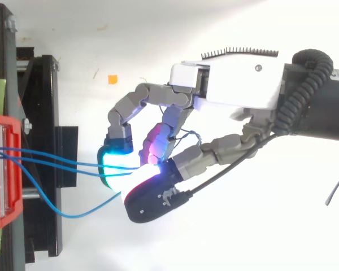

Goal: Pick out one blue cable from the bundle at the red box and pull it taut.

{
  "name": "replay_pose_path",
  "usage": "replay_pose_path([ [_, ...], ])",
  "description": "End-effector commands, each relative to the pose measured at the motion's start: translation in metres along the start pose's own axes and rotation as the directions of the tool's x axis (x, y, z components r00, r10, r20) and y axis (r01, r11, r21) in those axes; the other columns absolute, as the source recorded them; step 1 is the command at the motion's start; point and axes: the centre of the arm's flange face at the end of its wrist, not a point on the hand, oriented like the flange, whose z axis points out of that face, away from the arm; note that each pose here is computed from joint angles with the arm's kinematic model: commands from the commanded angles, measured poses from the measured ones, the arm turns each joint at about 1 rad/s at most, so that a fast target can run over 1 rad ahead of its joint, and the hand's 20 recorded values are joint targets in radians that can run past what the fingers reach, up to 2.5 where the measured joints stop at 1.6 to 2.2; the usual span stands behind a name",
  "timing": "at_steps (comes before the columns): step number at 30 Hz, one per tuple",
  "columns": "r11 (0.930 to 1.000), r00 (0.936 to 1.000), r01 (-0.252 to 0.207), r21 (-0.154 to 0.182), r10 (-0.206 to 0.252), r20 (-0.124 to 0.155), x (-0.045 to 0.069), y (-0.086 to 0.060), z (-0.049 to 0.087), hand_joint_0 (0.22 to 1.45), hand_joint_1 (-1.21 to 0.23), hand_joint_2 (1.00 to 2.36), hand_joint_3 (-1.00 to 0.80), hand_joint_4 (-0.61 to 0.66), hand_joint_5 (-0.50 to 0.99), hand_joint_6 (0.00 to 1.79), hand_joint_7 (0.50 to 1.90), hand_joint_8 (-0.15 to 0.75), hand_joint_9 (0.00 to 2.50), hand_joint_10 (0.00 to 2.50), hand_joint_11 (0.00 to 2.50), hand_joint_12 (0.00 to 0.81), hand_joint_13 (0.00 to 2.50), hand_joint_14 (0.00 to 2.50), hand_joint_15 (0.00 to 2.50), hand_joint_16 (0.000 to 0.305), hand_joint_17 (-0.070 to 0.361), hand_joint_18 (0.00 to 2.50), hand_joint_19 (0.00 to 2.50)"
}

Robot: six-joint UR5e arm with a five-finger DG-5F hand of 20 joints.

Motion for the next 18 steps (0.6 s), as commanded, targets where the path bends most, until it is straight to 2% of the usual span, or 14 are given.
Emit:
replay_pose_path([
  [1, 1.0, 1.0, 0.0, 0.001, 0.0, 0.0, 0.0, -0.0001, -0.0001, 0.68, -0.83, 1.01, -0.35, 0.01, -0.12, 0.91, 1.02, 0.303, 1.26, 0.02, 0.85, 0.358, 0.98, 0.02, 0.42, 0.046, 0.104, 0.94, 0.48],
  [12, 1.0, 1.0, 0.002, 0.007, -0.002, -0.001, 0.0, -0.0007, -0.0007, 0.76, -0.86, 1.0, -0.5, -0.14, -0.13, 0.93, 1.04, 0.295, 1.27, 0.02, 0.87, 0.355, 0.99, 0.02, 0.4, 0.045, 0.102, 0.95, 0.45],
  [18, 1.0, 1.0, 0.002, 0.007, -0.002, -0.001, 0.0, -0.0007, -0.0007, 0.79, -0.87, 1.0, -0.5, -0.22, -0.13, 0.94, 1.09, 0.284, 1.29, 0.02, 0.9, 0.347, 0.99, 0.02, 0.4, 0.044, 0.099, 0.96, 0.43],
])
